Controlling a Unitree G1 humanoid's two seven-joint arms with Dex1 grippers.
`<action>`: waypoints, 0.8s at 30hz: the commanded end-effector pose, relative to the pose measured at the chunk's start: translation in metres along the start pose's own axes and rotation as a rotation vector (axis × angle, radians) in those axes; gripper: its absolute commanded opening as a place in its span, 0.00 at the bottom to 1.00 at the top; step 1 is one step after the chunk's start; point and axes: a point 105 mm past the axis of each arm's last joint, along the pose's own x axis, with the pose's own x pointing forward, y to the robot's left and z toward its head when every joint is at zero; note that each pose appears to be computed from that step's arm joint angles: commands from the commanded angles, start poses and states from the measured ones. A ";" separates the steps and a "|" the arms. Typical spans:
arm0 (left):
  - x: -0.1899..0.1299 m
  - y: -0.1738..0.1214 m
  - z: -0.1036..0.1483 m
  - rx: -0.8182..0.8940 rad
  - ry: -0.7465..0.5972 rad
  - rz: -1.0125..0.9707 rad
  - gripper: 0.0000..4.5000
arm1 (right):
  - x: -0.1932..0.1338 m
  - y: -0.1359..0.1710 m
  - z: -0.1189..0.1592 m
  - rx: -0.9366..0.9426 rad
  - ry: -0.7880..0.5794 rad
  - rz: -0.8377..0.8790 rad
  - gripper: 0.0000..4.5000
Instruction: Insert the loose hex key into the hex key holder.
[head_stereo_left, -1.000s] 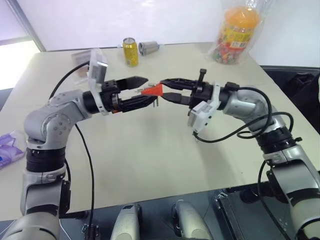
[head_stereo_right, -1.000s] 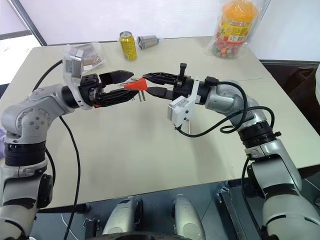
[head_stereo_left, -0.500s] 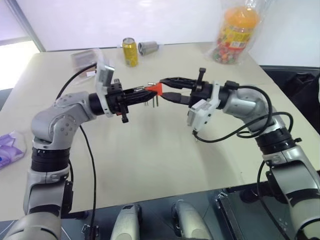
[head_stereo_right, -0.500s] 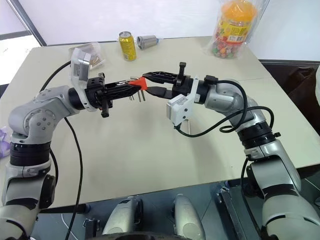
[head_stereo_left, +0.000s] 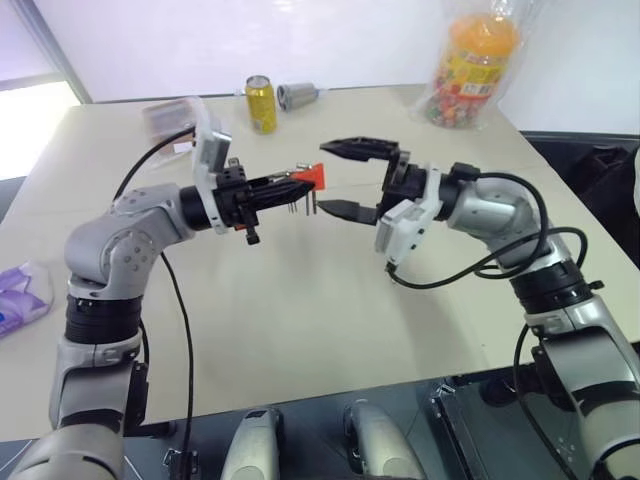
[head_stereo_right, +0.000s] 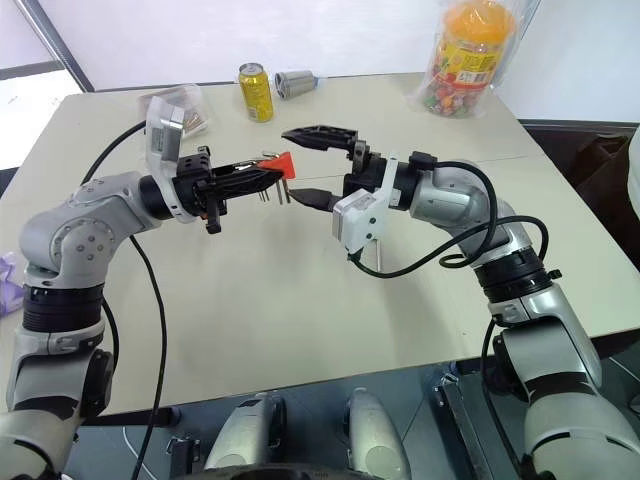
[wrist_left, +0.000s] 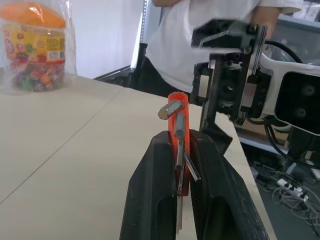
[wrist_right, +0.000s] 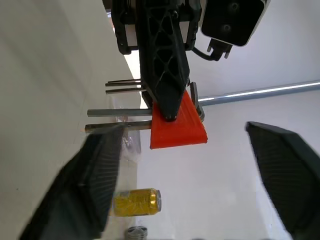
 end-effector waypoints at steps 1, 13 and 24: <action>0.002 -0.004 0.009 0.052 -0.017 -0.012 0.00 | -0.007 0.000 -0.004 0.050 0.036 0.030 0.99; -0.010 -0.001 0.001 0.096 0.005 0.069 0.00 | -0.062 0.069 -0.070 1.220 0.793 0.123 0.99; -0.012 -0.002 0.000 0.100 -0.004 0.099 0.00 | -0.081 0.115 -0.067 1.413 1.071 0.135 0.99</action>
